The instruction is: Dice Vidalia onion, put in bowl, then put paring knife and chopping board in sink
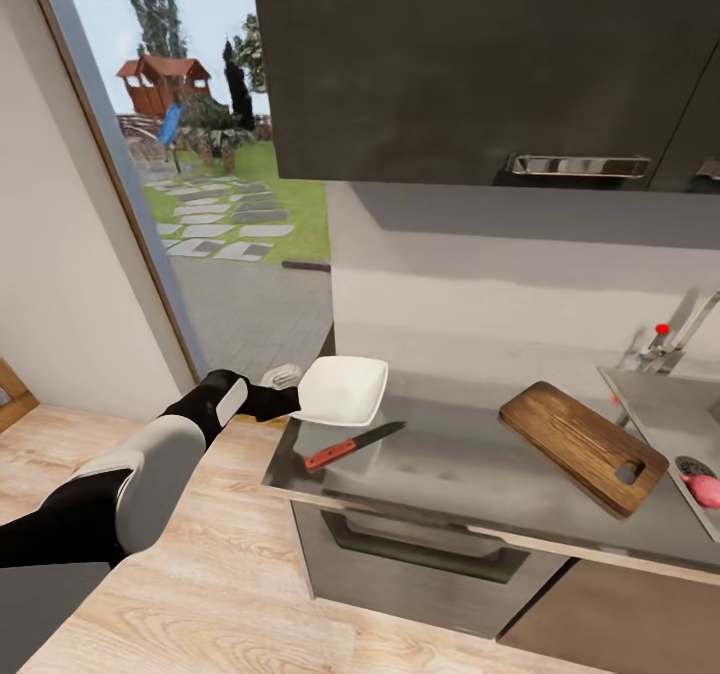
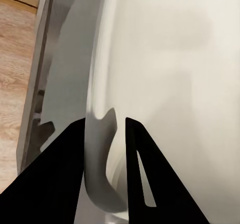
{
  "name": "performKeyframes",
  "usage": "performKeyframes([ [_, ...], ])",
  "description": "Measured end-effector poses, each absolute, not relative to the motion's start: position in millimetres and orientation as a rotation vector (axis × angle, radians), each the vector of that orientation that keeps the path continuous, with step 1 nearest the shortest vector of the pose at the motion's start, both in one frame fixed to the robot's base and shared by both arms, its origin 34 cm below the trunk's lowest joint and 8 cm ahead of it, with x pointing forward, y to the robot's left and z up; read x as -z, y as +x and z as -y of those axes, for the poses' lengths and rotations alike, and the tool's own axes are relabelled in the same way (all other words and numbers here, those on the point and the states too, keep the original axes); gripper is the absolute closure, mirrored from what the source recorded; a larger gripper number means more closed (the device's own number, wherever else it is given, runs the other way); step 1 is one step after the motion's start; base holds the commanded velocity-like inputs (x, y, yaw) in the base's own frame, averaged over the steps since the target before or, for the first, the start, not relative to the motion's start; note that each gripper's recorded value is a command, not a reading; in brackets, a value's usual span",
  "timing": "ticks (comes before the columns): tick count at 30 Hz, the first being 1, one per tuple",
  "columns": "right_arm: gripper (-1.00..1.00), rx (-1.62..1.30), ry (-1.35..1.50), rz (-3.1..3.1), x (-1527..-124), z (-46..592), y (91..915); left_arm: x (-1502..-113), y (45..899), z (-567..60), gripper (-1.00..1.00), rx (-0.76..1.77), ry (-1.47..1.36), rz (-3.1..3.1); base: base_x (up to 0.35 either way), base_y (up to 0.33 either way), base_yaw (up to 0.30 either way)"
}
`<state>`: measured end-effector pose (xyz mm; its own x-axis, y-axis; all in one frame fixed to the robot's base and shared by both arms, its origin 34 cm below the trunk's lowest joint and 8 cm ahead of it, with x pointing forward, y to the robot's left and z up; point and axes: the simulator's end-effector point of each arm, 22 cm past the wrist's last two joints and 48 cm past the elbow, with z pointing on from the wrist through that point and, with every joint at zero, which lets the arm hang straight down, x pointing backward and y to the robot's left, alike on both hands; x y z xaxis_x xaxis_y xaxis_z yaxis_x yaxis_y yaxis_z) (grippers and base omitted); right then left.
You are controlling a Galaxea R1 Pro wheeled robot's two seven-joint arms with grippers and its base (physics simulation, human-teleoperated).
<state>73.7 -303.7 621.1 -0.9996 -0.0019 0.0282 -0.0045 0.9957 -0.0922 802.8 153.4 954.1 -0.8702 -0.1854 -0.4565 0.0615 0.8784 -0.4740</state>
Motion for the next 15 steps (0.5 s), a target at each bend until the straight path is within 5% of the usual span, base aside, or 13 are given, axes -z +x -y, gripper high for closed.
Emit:
performKeyframes([
  [15,-1.0,-0.144,0.005,3.11,-621.1,303.7,73.7,-949.4,798.9,-151.6,1.0,0.669,-0.091,-2.557,0.006,0.0,0.0],
])
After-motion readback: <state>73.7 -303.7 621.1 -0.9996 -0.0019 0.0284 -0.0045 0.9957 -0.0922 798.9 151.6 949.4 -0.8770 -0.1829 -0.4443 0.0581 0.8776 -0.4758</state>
